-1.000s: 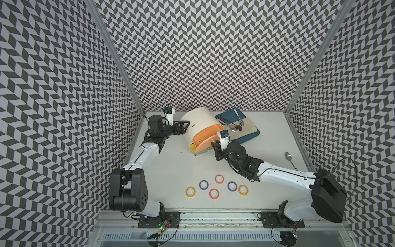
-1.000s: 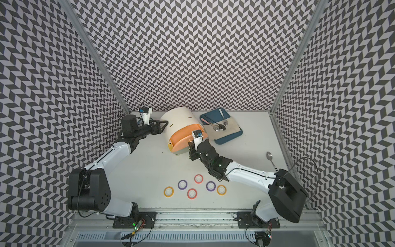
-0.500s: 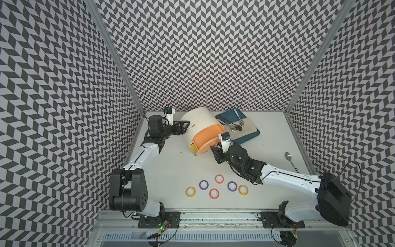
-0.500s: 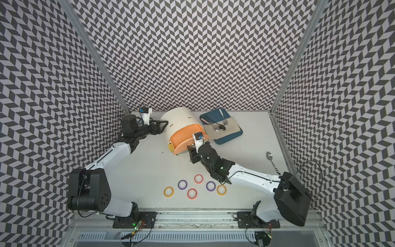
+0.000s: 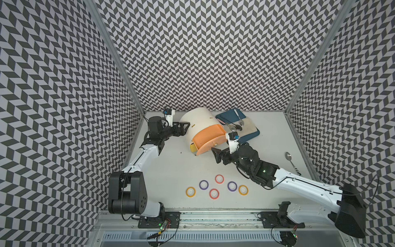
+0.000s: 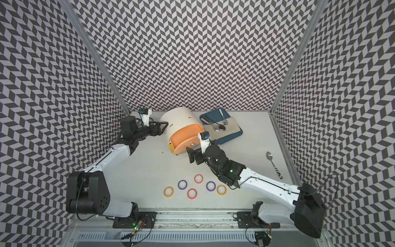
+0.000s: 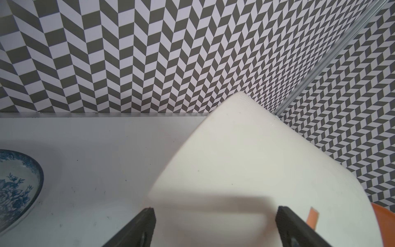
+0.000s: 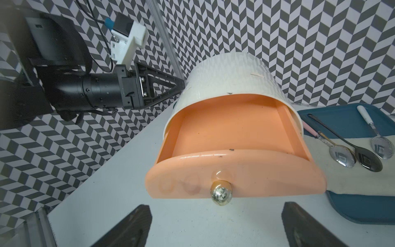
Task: Place the transparent tape into the drawer according to color
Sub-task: Open the drawer in the storage box, then pick up the tape at the center of the board.
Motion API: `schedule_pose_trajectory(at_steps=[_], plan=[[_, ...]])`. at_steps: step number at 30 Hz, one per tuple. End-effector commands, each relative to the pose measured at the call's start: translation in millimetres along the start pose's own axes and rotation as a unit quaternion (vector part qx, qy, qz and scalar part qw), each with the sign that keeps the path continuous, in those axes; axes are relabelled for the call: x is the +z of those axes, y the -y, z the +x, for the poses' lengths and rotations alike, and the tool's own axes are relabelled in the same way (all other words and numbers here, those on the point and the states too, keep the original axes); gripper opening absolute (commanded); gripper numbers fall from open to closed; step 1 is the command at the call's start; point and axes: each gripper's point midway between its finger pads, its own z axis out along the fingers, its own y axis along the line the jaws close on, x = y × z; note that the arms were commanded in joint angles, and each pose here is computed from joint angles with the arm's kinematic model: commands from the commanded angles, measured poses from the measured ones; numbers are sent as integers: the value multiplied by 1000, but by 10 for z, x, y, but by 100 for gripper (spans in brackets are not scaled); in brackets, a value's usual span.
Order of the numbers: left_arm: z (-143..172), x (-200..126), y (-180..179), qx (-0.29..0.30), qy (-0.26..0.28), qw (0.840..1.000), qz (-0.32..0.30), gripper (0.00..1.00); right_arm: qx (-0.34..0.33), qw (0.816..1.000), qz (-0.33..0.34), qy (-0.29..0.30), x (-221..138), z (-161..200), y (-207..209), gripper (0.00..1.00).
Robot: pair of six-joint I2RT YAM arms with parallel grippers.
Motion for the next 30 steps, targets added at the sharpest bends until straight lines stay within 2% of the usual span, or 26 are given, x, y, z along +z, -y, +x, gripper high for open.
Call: schedule_pose_trajectory(at_steps=[1, 9, 15, 20, 26, 30], plan=[[-8, -116, 108, 10, 2, 1000, 3, 98, 6, 999, 11, -29, -162, 213, 121, 100], [-21, -409, 285, 20, 20, 1000, -2, 100, 18, 991, 48, -126, -476, 653, 369, 100], [90, -609, 378, 11, 22, 1000, -10, 100, 65, 974, 85, -202, -587, 1067, 609, 100], [292, -756, 425, -3, 18, 1000, -14, 100, 125, 941, 118, -291, -607, 1580, 879, 100], [493, -819, 422, -9, 6, 1000, -17, 100, 148, 901, 152, -378, -647, 2043, 1029, 100], [521, -852, 464, -7, 8, 1000, -9, 100, 160, 879, 167, -418, -711, 2251, 1048, 91]])
